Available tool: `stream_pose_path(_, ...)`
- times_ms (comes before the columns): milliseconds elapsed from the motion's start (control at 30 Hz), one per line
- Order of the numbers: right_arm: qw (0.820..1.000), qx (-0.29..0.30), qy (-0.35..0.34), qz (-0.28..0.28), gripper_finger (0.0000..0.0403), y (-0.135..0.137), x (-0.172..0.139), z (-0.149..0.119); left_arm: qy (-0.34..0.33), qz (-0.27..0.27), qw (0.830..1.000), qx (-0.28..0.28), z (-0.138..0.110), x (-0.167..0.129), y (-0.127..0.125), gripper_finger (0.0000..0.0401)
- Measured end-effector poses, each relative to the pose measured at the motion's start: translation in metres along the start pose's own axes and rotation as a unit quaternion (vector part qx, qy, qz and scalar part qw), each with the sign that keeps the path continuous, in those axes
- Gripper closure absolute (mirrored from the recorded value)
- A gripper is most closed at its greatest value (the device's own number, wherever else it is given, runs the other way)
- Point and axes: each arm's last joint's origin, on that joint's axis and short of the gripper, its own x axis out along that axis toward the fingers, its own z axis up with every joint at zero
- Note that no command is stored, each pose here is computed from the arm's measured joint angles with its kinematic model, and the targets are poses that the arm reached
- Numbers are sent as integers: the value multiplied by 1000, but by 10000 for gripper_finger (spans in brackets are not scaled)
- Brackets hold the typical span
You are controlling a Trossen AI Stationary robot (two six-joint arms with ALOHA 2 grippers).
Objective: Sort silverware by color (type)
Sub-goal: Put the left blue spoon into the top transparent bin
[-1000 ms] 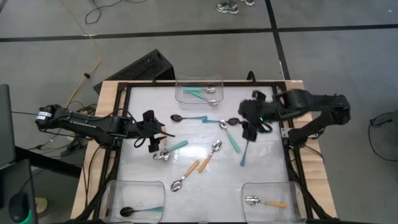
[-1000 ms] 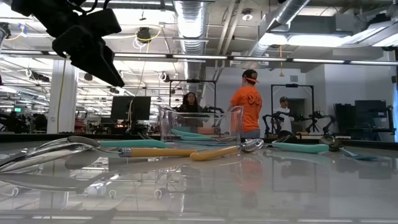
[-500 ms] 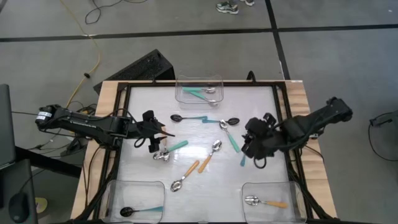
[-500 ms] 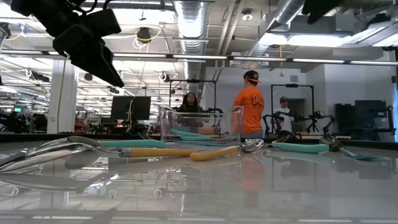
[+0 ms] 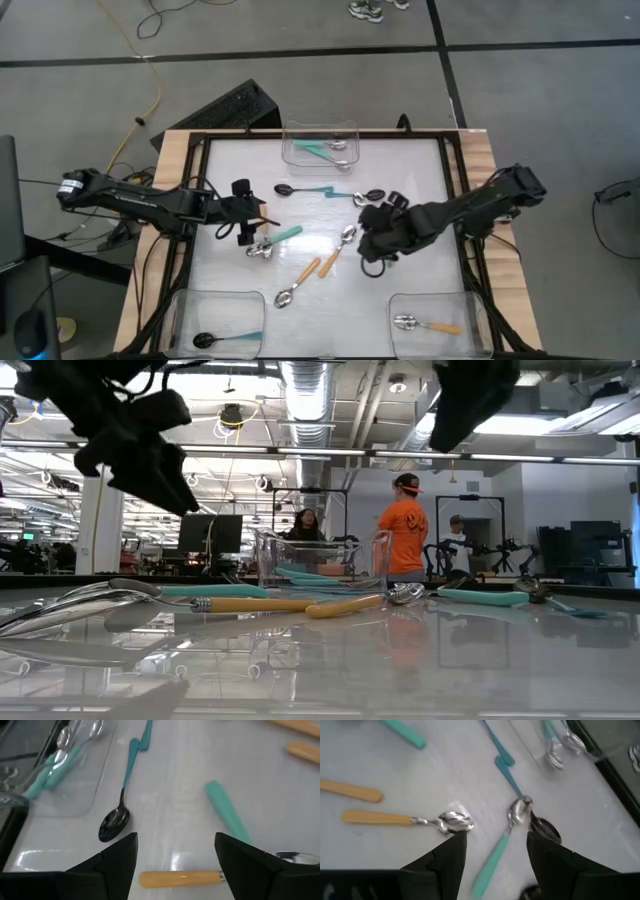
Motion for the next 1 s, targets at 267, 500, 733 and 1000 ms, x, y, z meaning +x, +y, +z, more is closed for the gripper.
stream_pose_path(267, 1000, -9, -20, 21, 177, 7, 5, 7, -15, 14, 998, -59, 0, 3, 3, 151)
stream_pose_path(500, 999, -16, -19, 27, 185, 9, 2, 4, -3, 44, 960, -278, -4, 3, 4, 151)
stream_pose_path(733, 999, -16, -18, 28, 188, 9, 2, 4, 59, 27, 928, -367, -16, 0, -4, 151)
stream_pose_path(1000, 999, -21, -18, 28, 189, 10, 3, 4, -6, -33, 978, -204, -4, -7, -24, 151)
